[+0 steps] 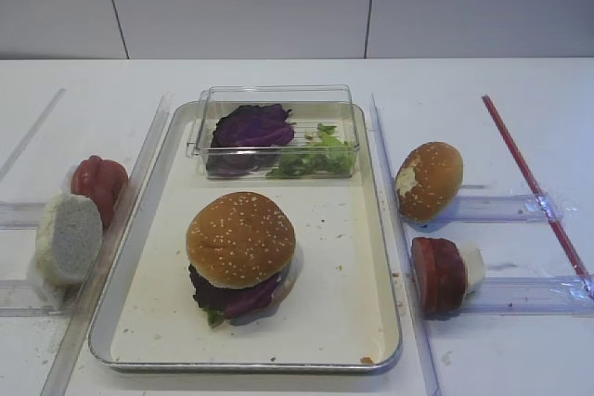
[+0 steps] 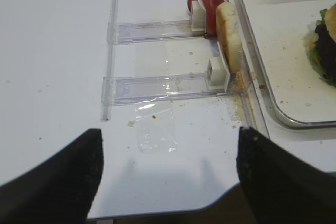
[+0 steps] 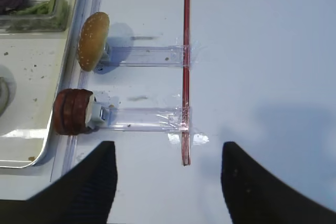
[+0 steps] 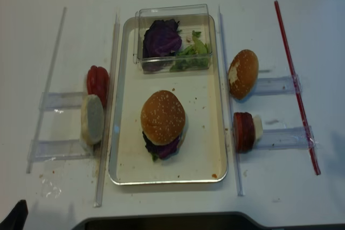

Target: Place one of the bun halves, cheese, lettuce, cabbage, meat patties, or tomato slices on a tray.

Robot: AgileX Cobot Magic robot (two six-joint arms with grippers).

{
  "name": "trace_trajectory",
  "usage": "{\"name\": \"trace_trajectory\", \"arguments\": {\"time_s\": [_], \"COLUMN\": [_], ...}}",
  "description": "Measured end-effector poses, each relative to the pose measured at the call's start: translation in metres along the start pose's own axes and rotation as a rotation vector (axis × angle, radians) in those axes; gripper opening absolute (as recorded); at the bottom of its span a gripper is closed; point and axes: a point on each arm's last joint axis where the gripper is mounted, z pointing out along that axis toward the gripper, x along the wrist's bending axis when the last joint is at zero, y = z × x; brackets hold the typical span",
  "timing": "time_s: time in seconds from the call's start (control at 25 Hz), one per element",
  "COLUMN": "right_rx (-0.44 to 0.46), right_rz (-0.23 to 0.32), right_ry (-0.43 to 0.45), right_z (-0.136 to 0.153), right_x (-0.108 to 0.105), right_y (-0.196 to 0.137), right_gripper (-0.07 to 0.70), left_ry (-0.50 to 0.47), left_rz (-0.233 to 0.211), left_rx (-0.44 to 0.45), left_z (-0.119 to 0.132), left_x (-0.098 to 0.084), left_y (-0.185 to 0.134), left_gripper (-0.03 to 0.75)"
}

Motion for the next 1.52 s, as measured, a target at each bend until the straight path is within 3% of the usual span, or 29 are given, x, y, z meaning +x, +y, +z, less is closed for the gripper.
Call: {"name": "trace_trajectory", "arguments": {"time_s": [0.4, 0.76, 0.96, 1.24, 1.52], "right_rx": [-0.051, -0.097, -0.131, -0.244, -0.271], "right_rz": [-0.008, -0.013, -0.048, -0.077, -0.085], "right_ry": [0.002, -0.005, -0.026, -0.028, -0.028], "right_z": [0.000, 0.020, 0.033, 0.029, 0.028], "right_x": [-0.002, -0.006, -0.010, -0.010, -0.010], "right_y": [-0.057, -0.098, -0.118, -0.129, -0.128], "right_gripper": [0.454, 0.454, 0.454, 0.454, 0.454], "left_ry": [0.000, -0.006, 0.000, 0.000, 0.000], "left_rz": [0.000, -0.003, 0.000, 0.000, 0.000], "left_rx": [0.000, 0.000, 0.000, 0.000, 0.000], "left_z": [0.000, 0.000, 0.000, 0.000, 0.000], "left_x": [0.000, -0.001, 0.000, 0.000, 0.000], "left_y": [0.000, 0.000, 0.000, 0.000, 0.000], "left_gripper": [0.489, 0.489, 0.489, 0.489, 0.489]}}
